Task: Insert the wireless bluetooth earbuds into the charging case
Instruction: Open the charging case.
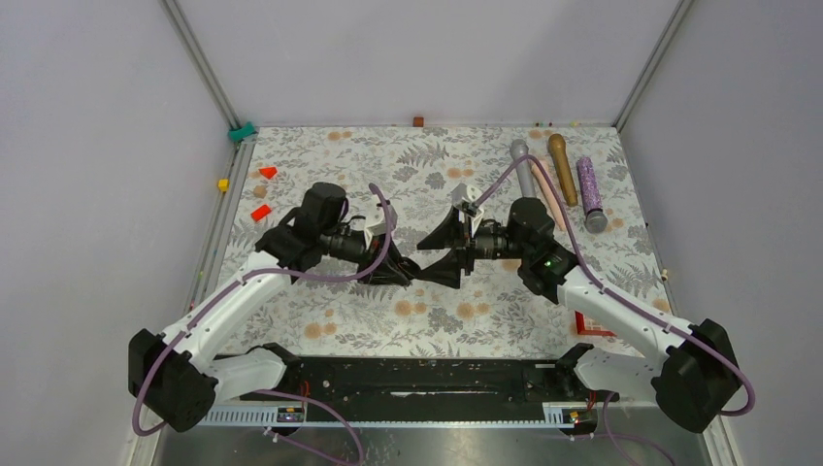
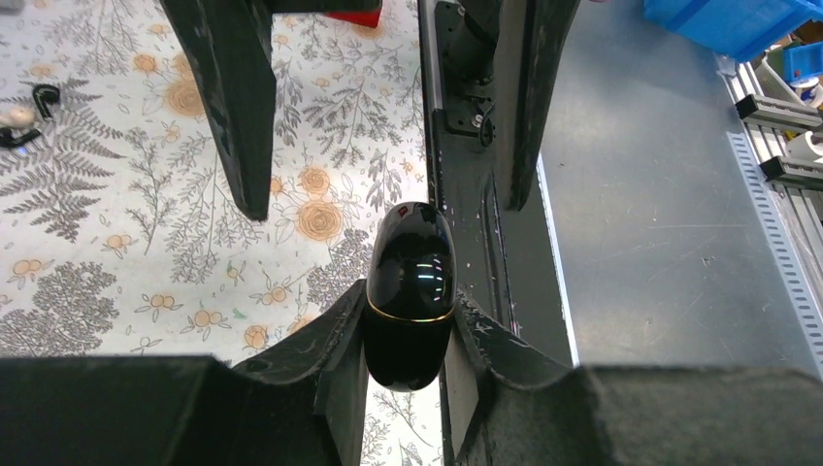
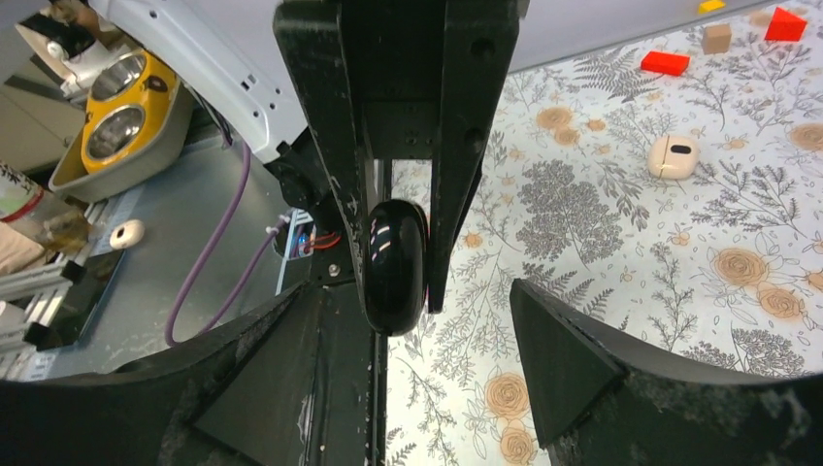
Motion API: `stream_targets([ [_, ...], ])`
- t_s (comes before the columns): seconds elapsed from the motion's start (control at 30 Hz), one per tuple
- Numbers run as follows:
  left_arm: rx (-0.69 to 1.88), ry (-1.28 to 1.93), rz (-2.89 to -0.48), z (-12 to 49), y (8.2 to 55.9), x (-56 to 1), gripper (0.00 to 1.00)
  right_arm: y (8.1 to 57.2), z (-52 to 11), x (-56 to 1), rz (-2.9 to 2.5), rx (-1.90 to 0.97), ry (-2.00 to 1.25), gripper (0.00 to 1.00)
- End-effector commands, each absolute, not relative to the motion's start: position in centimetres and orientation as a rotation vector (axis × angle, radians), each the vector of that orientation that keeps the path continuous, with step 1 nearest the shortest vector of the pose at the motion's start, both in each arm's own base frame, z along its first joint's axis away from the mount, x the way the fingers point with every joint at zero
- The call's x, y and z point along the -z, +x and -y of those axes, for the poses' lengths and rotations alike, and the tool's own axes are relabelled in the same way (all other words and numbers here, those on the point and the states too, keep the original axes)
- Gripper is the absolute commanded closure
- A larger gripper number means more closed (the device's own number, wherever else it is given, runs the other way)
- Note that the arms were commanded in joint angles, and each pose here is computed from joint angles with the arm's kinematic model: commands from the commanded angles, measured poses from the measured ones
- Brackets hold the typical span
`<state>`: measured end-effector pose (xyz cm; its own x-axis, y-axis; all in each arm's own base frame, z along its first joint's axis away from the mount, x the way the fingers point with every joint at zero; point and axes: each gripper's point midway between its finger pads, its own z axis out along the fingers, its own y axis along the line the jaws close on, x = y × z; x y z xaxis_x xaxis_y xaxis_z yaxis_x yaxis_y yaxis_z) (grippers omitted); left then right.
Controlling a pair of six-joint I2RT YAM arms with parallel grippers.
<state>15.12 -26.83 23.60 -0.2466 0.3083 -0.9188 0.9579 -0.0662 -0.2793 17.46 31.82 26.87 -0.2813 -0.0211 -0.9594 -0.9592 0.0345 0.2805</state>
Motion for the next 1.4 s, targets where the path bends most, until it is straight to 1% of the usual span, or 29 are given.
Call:
stream_targets([
  [0.0, 1.316, 1.364, -1.475, 27.1, 15.2, -25.7, 0.99, 17.2, -32.5, -26.6, -1.406, -1.347, -1.115, 0.2],
  [0.1, 1.317, 1.365, -1.47, 27.0, 15.0, -25.6, 0.99, 17.3, -32.8, -26.4, -1.415, -1.336, -1.116, 0.2],
  [0.27, 1.332, 1.373, -1.452, 26.9, 14.5, -25.8, 1.0, 19.1, -32.8, -26.2, -1.466, -1.261, -1.043, 0.21],
  [0.67, 1.326, 1.383, -1.434, 26.6, 14.1, -25.8, 1.0, 22.4, -30.3, -29.5, -1.467, -1.119, -0.893, 0.2],
  [0.8, 1.317, 1.381, -1.434, 26.5, 14.2, -25.8, 1.0, 20.9, -29.9, -31.3, -1.418, -1.208, -0.934, 0.18],
  [0.9, 1.307, 1.372, -1.437, 26.5, 14.5, -26.1, 1.0, 19.2, -29.7, -32.9, -1.373, -1.274, -0.998, 0.13],
  [1.0, 1.258, 1.359, -1.452, 26.1, 15.1, -26.5, 1.0, 19.0, -28.7, -33.9, -1.387, -1.259, -1.02, 0.09],
  [1.1, 1.152, 1.372, -1.47, 25.4, 15.8, -26.4, 1.0, 20.5, -27.1, -33.7, -1.439, -1.129, -1.014, 0.06],
  [1.2, 1.048, 1.382, -1.463, 24.5, 16.4, -27.2, 1.0, 23.7, -24.6, -31.9, -1.544, -0.88, -0.997, 0.01],
  [1.3, 0.982, 1.375, -1.469, 23.8, 17.0, -27.8, 1.0, 27.3, -21.9, -29.7, -1.663, -0.678, -0.951, 0.0],
  [1.37, 0.948, 1.374, -1.474, 23.5, 17.3, -27.9, 1.0, 29.1, -20.4, -27.9, -1.733, -0.592, -0.947, 0.01],
])
